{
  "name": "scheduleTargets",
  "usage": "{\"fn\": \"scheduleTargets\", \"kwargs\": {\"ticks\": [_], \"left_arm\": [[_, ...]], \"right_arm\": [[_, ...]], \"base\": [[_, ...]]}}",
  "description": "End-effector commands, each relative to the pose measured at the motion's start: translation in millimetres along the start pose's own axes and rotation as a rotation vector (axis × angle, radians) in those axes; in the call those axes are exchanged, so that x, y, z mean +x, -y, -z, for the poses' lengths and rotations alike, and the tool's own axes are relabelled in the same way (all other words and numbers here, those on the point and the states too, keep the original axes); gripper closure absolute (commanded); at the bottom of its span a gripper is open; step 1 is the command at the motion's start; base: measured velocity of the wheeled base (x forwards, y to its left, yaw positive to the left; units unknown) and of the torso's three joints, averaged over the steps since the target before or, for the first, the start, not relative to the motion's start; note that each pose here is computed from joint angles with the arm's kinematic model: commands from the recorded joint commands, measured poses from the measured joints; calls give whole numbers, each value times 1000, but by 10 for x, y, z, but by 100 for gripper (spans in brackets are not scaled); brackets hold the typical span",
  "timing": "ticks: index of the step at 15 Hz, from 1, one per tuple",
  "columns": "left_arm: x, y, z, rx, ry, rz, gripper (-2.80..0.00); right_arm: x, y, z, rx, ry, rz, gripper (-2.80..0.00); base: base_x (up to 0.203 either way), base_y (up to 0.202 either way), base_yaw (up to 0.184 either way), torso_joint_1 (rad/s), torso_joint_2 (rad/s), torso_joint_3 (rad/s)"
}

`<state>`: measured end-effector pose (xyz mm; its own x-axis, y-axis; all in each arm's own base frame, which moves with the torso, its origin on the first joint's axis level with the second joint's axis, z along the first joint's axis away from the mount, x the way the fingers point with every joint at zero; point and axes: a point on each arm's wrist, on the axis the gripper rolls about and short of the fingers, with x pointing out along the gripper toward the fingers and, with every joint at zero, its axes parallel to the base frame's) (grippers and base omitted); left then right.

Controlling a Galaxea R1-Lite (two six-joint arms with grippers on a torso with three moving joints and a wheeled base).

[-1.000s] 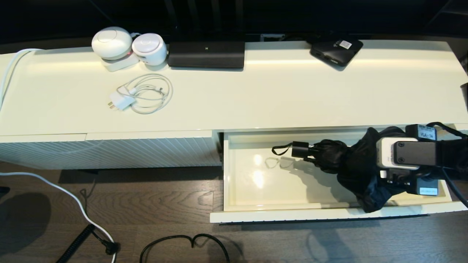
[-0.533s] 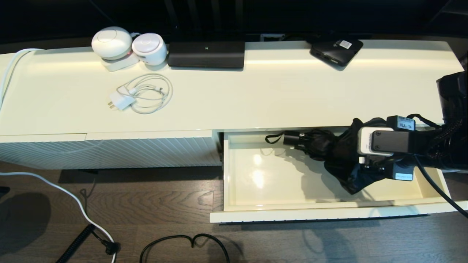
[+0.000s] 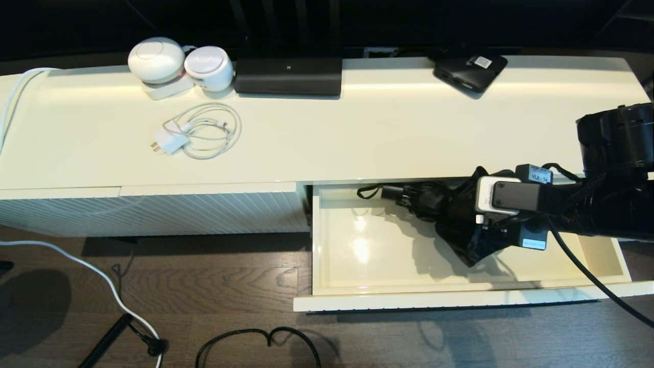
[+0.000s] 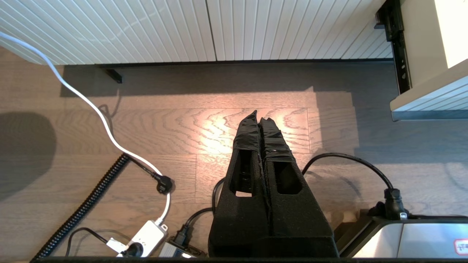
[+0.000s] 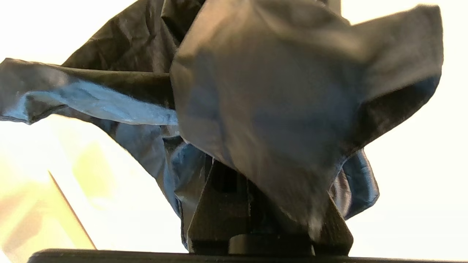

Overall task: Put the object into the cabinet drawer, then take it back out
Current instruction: Put the umbrella in the drawer

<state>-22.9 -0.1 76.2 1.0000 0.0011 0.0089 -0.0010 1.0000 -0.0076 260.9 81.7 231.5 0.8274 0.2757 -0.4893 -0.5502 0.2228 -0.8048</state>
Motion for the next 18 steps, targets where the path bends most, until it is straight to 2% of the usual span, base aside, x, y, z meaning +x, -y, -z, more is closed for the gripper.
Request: {"fn": "scheduleTargets", "kwargs": {"ticks": [1,7,8,15,18], "left_arm": [[-1,0,0,-2,2,1,0],[-2,0,-2,-1,3,1,0],[-1,0,0,0,2,1,0],[-1,0,0,0,2,1,0],[-1,0,0,-1,2,1,0]], "right_arm": [[70,-50,13,-8,-6,-20,0],[129,-116,31,-11,-7,-28,0],[134,-126,35,-13,-11,-32,-280],[113,-98,-21,-22,15,9,-280],[-25,-2,-78,-30,37,51,-280]], "base": [[0,0,0,0,0,0],[0,0,0,0,0,0],[0,0,0,0,0,0],[0,0,0,0,0,0],[0,0,0,0,0,0]]}}
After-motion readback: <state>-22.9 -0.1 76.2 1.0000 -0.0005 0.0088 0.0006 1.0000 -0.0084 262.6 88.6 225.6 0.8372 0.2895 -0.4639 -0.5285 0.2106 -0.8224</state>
